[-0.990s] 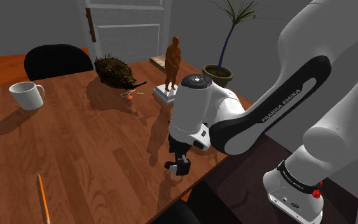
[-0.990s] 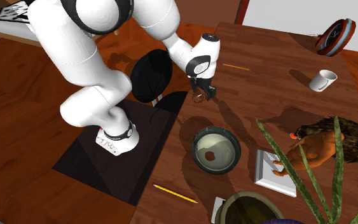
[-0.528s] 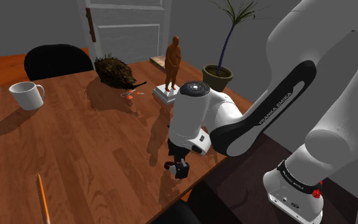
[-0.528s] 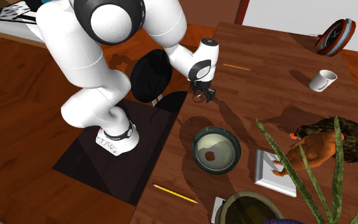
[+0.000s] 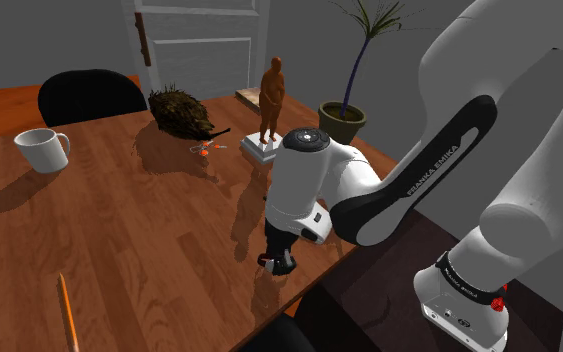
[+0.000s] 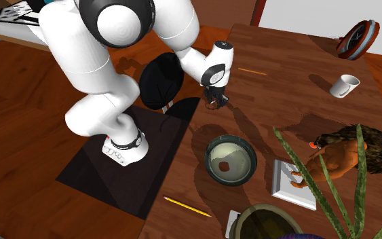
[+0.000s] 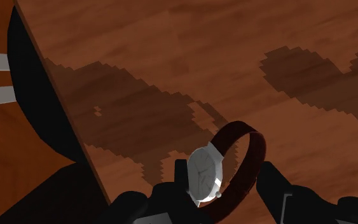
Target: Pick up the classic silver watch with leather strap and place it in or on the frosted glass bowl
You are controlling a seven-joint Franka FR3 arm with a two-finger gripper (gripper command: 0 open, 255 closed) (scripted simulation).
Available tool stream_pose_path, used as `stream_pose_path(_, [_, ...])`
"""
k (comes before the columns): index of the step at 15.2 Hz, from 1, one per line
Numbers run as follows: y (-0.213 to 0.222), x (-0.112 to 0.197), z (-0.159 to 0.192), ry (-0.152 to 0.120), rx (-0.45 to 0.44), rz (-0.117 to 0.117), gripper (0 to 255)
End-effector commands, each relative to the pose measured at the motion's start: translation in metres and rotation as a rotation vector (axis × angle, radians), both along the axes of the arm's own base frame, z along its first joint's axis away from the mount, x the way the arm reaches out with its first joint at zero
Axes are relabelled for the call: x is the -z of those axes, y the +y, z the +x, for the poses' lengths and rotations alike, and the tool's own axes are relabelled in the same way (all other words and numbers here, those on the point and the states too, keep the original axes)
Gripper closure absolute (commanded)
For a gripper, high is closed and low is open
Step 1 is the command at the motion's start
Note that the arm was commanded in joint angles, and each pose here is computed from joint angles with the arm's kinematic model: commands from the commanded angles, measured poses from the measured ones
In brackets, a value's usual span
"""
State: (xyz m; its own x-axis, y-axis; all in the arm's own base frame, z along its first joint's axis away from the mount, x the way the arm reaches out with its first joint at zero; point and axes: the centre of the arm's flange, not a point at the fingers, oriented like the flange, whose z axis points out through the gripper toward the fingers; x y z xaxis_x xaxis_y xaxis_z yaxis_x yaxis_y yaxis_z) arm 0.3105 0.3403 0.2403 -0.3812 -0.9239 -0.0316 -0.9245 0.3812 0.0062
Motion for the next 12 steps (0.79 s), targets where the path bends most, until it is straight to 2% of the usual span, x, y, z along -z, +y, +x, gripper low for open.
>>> stream_pose_path(1, [0.0,0.0,0.0,0.0,0.0,0.0,255])
stream_pose_path(5, [0.0,0.0,0.0,0.0,0.0,0.0,255])
stream_pose_path(12, [0.0,-0.037,0.0,0.0,0.0,0.0,255])
